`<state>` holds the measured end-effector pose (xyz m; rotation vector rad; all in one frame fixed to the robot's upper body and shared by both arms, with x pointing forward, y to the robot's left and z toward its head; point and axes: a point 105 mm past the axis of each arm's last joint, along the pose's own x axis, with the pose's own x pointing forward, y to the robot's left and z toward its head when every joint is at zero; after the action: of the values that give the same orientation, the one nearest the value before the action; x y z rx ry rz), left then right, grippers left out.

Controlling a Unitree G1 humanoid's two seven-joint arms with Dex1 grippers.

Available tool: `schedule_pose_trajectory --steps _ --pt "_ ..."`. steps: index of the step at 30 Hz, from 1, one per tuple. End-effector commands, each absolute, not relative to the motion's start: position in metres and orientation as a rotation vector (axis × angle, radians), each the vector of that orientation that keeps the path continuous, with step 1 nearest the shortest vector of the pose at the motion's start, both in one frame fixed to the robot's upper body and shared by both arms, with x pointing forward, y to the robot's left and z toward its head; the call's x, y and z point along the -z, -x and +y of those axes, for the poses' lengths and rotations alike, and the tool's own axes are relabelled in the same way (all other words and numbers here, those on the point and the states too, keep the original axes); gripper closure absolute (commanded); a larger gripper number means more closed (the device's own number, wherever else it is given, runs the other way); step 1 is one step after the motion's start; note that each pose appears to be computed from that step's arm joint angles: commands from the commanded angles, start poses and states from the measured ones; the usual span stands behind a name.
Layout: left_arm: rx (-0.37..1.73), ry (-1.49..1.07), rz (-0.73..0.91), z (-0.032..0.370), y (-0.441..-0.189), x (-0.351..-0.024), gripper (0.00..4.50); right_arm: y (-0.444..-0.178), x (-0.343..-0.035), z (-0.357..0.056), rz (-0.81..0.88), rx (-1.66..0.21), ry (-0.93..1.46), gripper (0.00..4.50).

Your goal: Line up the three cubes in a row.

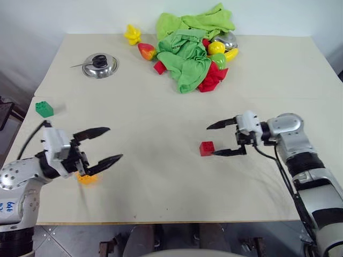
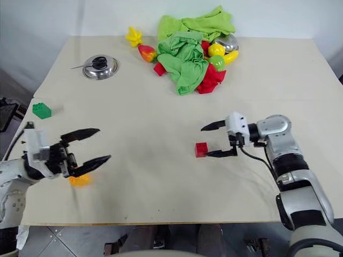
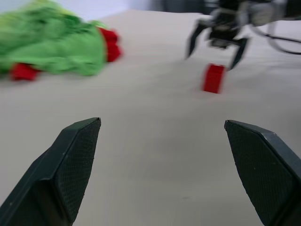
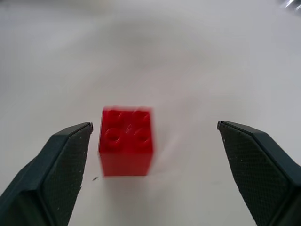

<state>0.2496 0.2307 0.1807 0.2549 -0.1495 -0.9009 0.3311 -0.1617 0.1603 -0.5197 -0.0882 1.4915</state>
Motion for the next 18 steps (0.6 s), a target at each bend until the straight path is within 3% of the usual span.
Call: schedule_pose_trajectory --steps 1,5,10,18 --pt "0.646 -0.237 -0.187 0.283 -0.235 -0.184 0.00 -0.305 -0.186 -0.170 -0.252 -1.526 0.376 0.02" --pt "0.465 -0.186 -0.106 0.326 -0.209 -0.161 0.00 -0.285 -0.187 -0.168 -0.219 -1.523 0.241 0.02" --pt "0.236 -0.075 -0.040 0.373 -0.169 -0.137 0.00 -0.264 -0.192 -0.150 -0.304 -1.476 0.155 0.02" --pt "-0.034 -0.030 -0.150 0.394 -0.157 -0.139 0.00 -0.256 -0.194 -0.141 -0.354 -1.415 0.098 0.02"
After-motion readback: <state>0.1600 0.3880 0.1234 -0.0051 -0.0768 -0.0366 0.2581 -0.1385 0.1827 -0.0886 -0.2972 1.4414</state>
